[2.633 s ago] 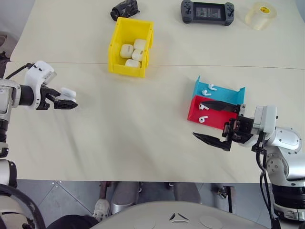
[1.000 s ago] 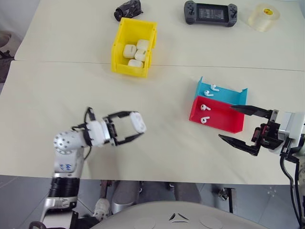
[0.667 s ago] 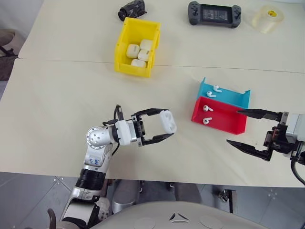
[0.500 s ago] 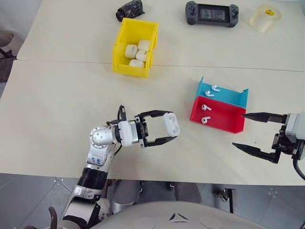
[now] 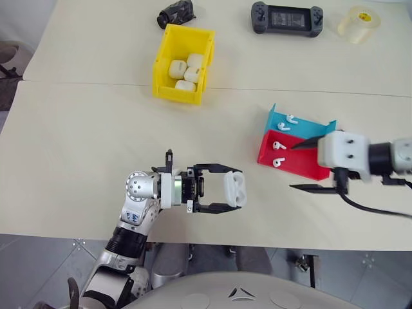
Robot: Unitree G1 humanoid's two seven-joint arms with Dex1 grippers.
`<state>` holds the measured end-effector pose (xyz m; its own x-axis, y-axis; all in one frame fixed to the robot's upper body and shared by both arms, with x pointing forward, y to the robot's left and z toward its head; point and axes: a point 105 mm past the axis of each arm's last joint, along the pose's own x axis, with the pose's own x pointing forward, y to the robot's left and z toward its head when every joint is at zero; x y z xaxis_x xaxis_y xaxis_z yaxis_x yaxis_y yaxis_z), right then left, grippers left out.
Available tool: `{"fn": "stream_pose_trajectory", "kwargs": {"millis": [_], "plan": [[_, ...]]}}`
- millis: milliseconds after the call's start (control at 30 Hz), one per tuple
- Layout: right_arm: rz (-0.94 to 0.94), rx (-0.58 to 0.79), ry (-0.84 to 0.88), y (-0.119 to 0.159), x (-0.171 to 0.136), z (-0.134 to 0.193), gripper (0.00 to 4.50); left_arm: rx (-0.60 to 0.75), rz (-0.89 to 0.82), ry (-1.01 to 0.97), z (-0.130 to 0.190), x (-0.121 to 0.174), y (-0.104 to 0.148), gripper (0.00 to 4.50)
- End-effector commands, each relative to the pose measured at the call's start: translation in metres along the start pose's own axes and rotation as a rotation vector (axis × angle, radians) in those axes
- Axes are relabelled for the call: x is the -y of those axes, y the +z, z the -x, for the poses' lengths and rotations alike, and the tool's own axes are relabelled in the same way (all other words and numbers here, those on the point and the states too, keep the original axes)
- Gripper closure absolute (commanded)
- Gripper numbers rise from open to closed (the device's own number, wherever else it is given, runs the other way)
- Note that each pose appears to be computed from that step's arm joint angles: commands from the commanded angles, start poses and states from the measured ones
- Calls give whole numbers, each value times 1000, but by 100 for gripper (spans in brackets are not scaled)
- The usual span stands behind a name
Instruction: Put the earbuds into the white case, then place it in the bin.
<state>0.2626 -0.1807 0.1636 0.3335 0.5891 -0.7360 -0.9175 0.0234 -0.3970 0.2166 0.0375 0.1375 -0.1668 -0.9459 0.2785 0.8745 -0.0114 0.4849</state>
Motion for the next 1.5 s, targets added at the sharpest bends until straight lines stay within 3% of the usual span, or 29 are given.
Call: {"fn": "stream_pose_trajectory", "kwargs": {"millis": [33, 567, 667, 767, 1100, 1200, 1300, 1500], "plan": [[44, -53, 40, -3, 4, -14, 0, 21, -18, -23, 1, 6, 6, 164], [215, -170, 111, -19, 22, -31, 0, -3, -19, -8, 4, 8, 7, 164], [236, -162, 127, -17, 21, -34, 61, -7, -27, 8, 5, 6, 7, 164], [245, -163, 141, -18, 20, -36, 161, -12, -30, 16, 5, 5, 8, 164], [289, -165, 153, -16, 24, -37, 161, -22, -29, 24, 8, 5, 8, 164], [291, -171, 159, -17, 24, -37, 214, -23, -31, 25, 8, 4, 7, 164], [294, -173, 155, -18, 25, -37, 313, -24, -35, 27, 8, 4, 8, 164], [298, -173, 158, -16, 25, -38, 313, -27, -37, 27, 8, 3, 8, 164]]}}
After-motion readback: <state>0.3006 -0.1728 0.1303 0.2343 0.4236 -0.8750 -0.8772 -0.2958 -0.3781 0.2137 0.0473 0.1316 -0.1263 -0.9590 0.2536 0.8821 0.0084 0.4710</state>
